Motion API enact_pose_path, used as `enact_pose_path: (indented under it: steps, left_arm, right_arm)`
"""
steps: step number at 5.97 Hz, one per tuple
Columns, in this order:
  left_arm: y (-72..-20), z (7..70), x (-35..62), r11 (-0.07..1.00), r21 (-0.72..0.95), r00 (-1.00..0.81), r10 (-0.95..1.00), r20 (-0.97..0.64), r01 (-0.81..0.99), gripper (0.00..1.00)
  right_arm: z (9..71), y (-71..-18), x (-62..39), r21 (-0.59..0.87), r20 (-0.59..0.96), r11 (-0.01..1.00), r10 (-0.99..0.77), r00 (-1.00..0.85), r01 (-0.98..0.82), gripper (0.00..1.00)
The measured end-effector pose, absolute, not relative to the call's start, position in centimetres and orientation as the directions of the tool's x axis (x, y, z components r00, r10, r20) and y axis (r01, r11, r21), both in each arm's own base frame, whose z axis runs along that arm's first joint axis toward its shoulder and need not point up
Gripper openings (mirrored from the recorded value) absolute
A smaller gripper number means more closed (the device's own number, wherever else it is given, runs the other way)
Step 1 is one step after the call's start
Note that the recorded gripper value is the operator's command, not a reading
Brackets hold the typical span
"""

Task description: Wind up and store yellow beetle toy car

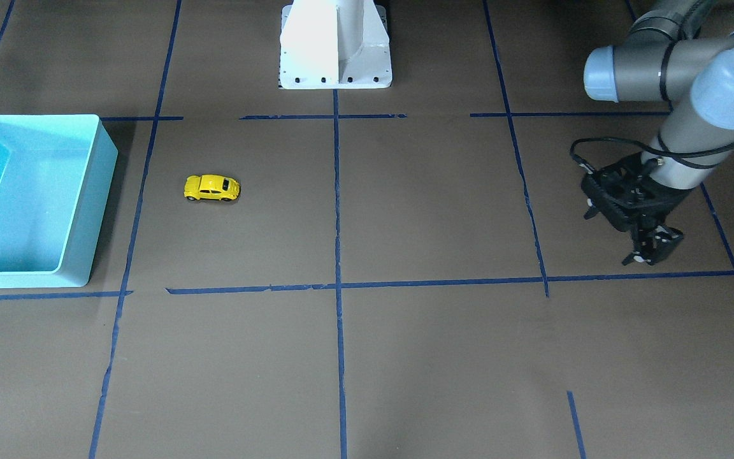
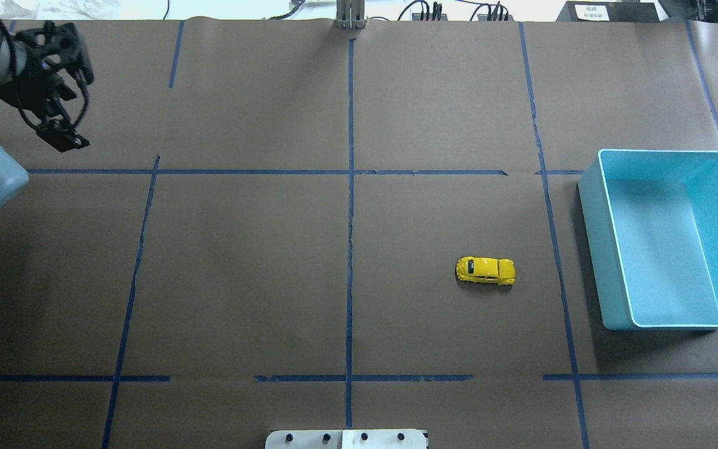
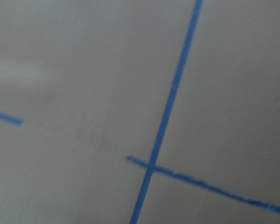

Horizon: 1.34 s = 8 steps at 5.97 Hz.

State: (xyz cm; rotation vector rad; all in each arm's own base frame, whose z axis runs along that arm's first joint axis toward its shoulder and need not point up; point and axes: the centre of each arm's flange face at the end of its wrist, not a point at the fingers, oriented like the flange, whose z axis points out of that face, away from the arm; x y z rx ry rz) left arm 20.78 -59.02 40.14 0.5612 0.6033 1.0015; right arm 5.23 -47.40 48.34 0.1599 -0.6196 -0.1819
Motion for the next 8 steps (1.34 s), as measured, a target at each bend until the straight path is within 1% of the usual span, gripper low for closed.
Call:
enact_pose_path:
  steps: [1, 2, 3, 4, 5, 6, 7, 8]
  left_arm:
    - [-59.8, 43.2, 16.7, 0.547, 0.642, 0.462, 0.828, -0.318, -0.538, 1.0]
    - [-60.3, 46.5, 13.1, 0.652, 0.592, 0.499, 0.752, -0.43, -0.473, 1.0]
    - [-60.2, 49.9, 9.3, 0.729, 0.539, 0.535, 0.68, -0.502, -0.421, 1.0]
    - [-59.3, 53.2, 5.4, 0.788, 0.488, 0.576, 0.61, -0.544, -0.374, 1.0]
    - [-57.4, 56.7, 1.0, 0.842, 0.435, 0.619, 0.533, -0.576, -0.32, 1.0]
    - [-55.1, 59.9, -2.8, 0.886, 0.381, 0.654, 0.455, -0.605, -0.265, 1.0]
    - [-52.8, 62.9, -5.9, 0.921, 0.327, 0.678, 0.38, -0.629, -0.212, 1.0]
    - [-51.2, 65.0, -7.9, 0.944, 0.281, 0.693, 0.318, -0.647, -0.171, 1.0]
  right_arm:
    - [44.8, -47.4, 3.5, 0.282, 0.553, 0.946, -0.296, 0.779, 0.16, 1.0]
    - [41.3, -48.2, -0.5, 0.378, 0.526, 0.892, -0.429, 0.734, 0.25, 1.0]
    - [37.9, -48.7, -6.1, 0.477, 0.484, 0.802, -0.582, 0.654, 0.361, 1.0]
    - [35.3, -48.3, -11.8, 0.572, 0.408, 0.673, -0.729, 0.549, 0.469, 1.0]
    - [33.8, -47.4, -16.7, 0.655, 0.293, 0.507, -0.854, 0.429, 0.561, 1.0]
    - [33.4, -46.2, -20.3, 0.711, 0.186, 0.353, -0.928, 0.322, 0.608, 1.0]
    - [34.3, -45.1, -23.7, 0.747, 0.107, 0.235, -0.966, 0.236, 0.622, 1.0]
    - [35.9, -44.4, -27.2, 0.769, 0.057, 0.152, -0.984, 0.171, 0.62, 1.0]
